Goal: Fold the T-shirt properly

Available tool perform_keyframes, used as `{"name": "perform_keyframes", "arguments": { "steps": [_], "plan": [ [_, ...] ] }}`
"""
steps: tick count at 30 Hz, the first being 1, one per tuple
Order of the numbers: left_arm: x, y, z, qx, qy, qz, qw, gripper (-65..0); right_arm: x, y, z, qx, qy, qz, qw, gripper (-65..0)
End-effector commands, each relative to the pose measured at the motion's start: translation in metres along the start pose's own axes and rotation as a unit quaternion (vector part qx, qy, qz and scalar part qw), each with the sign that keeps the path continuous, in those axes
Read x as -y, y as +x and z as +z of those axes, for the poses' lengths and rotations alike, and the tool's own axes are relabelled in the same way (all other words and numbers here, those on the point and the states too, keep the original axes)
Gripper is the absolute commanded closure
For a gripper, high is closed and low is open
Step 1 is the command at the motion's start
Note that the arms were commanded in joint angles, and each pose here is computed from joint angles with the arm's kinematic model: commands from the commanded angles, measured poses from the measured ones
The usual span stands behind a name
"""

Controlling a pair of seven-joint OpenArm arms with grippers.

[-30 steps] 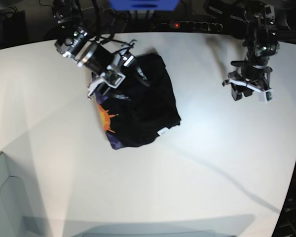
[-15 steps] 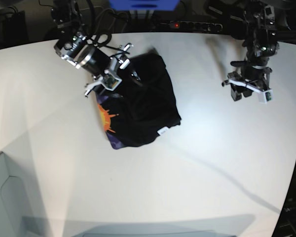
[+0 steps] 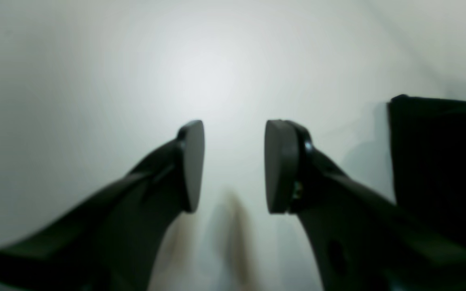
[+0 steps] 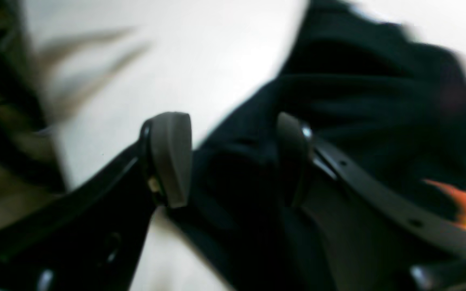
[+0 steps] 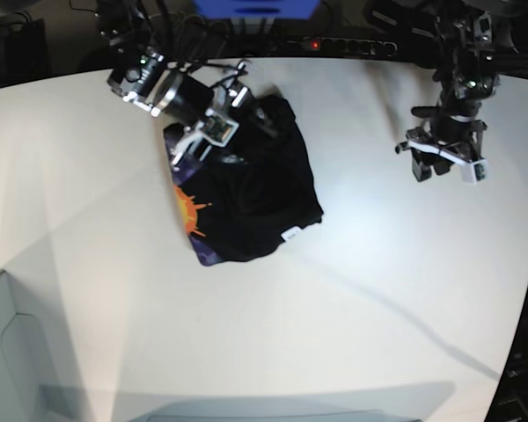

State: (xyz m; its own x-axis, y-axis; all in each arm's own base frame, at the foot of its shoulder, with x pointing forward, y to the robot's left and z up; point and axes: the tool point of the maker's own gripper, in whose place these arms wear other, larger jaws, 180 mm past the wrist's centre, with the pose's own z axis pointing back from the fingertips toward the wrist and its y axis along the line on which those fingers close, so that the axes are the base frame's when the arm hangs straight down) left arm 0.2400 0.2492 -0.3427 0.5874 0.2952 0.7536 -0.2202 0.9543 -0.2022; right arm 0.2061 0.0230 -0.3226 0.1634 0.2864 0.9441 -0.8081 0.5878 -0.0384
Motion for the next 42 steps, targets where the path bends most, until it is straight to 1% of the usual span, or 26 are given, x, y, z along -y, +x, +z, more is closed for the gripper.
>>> {"name": "perform_keyframes", "arguments": {
  "steps": [1,4,5,7,9,12,15,21,24,26,29,32,36,38,40,42],
  "plan": [
    [0.003,0.012,0.003,0.020,-0.007,-0.009,1.000,-24.3,0.012,0.018,0.005,0.034,-0.018,-0.001,0.9993,-34.4],
    [0.003,0.012,0.003,0.020,-0.007,-0.009,1.000,-24.3,0.048,0.014,0.016,0.029,-0.078,-0.006,0.9965,-34.4],
    [0.003,0.013,0.003,0.020,-0.007,-0.009,1.000,-24.3,0.058,0.012,0.017,0.026,-0.089,-0.006,0.9957,-34.4],
    [0.003,0.013,0.003,0.020,-0.007,-0.008,1.000,-24.3,0.069,0.001,0.018,0.013,-0.101,-0.012,0.9947,-34.5],
    [0.003,0.013,0.003,0.020,-0.007,-0.008,1.000,-24.3,0.073,-0.017,0.018,-0.005,-0.105,-0.026,0.9941,-34.5],
    [0.003,0.012,0.003,0.020,-0.007,-0.008,1.000,-24.3,0.076,-0.029,0.015,-0.017,-0.105,-0.037,0.9937,-34.5],
    [0.003,0.012,0.004,0.020,-0.007,-0.008,1.000,-24.3,0.066,-0.032,0.012,-0.020,-0.093,-0.042,0.9946,-34.5],
    [0.001,0.009,0.005,0.016,-0.005,-0.009,1.000,-24.3,0.025,-0.026,-0.009,-0.012,-0.033,-0.048,0.9982,-34.5],
    [0.001,0.009,0.005,0.016,-0.005,-0.009,1.000,-24.3,0.007,-0.019,-0.018,-0.003,-0.004,-0.045,0.9990,-34.5],
    [0.001,0.009,0.005,0.016,-0.005,-0.009,1.000,-24.3,-0.005,-0.010,-0.024,0.010,0.014,-0.043,0.9989,-34.5],
    [0.001,0.009,0.005,0.016,-0.005,-0.009,1.000,-24.3,-0.020,0.010,-0.035,0.034,0.044,-0.026,0.9981,-34.5],
    [0.001,0.009,0.005,0.016,-0.005,-0.010,1.000,-24.3,-0.036,0.019,-0.038,0.041,0.069,-0.014,0.9967,-34.5],
    [0.005,0.013,0.007,0.022,-0.009,-0.012,1.000,-24.3,-0.040,0.018,-0.025,0.037,0.075,0.001,0.9965,-34.5],
    [0.007,0.015,0.009,0.026,-0.012,-0.013,1.000,-24.3,-0.037,0.024,-0.017,0.041,0.072,0.014,0.9964,-34.4],
    [0.009,0.016,0.009,0.027,-0.014,-0.014,0.999,-24.3,-0.027,0.026,-0.009,0.041,0.058,0.025,0.9971,-34.4],
    [0.003,0.013,0.014,0.023,-0.006,-0.014,1.000,-24.3,-0.013,0.025,-0.001,0.037,0.034,0.026,0.9984,-34.4]
  ]
}}
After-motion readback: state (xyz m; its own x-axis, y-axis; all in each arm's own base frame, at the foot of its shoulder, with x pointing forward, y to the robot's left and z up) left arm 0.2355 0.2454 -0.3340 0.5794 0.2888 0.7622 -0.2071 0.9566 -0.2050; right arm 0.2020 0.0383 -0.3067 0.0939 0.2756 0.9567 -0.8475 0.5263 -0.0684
